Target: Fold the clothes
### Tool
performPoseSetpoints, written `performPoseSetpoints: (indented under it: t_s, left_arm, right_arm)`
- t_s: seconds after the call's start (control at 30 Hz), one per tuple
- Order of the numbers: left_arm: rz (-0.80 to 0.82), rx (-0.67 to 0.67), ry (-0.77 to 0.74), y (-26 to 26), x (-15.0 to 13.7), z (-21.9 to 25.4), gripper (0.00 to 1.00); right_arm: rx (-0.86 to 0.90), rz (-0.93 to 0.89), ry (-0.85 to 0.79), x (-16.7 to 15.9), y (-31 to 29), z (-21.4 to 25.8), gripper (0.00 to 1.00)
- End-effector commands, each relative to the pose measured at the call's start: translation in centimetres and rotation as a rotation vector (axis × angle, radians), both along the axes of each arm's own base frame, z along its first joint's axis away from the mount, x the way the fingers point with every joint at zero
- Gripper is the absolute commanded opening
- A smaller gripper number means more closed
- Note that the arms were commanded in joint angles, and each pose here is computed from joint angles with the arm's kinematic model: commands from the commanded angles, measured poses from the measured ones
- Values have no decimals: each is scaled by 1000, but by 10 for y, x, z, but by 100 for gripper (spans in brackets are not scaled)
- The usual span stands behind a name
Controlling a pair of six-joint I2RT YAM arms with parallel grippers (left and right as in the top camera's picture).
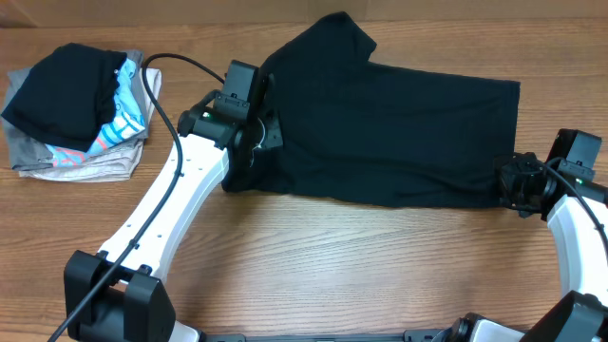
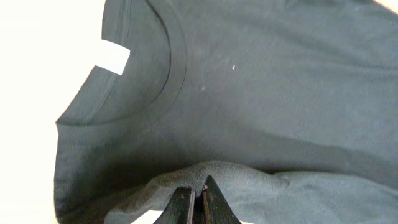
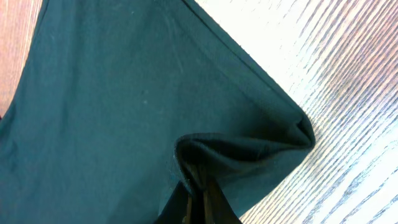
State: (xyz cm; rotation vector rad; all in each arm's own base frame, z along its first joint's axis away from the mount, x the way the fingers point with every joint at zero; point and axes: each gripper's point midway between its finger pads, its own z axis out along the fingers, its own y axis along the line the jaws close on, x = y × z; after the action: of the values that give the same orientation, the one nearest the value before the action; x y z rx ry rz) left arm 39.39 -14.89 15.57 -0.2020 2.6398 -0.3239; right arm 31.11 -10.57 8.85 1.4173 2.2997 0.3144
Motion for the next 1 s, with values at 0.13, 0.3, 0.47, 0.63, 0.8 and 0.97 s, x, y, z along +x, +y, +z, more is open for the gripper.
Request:
performPoseSetpoints:
  t_s: [0.13, 0.3, 0.47, 0.63, 0.8, 0.97]
  left_arm:
    - [-24, 4, -82, -8, 15, 14, 4]
    - [-36, 17, -80, -10, 22, 5, 4]
    - [-47, 57, -76, -8, 31, -12, 4]
    - [-24, 102, -66, -3, 40, -30, 4]
    - [-27, 109, -47, -7, 44, -47, 4]
    - [-26, 100, -69, -10, 53, -52, 4]
  right_arm:
    - [-35, -15, 16, 11, -12, -10, 4]
    - [-35, -15, 17, 19, -15, -21, 4]
    - [-44, -15, -3, 25, -18, -21, 4]
    - [-47, -15, -12, 28, -19, -22, 4]
    - [-50, -16, -13, 32, -21, -27, 4]
    - [-64, -19, -33, 38, -25, -27, 4]
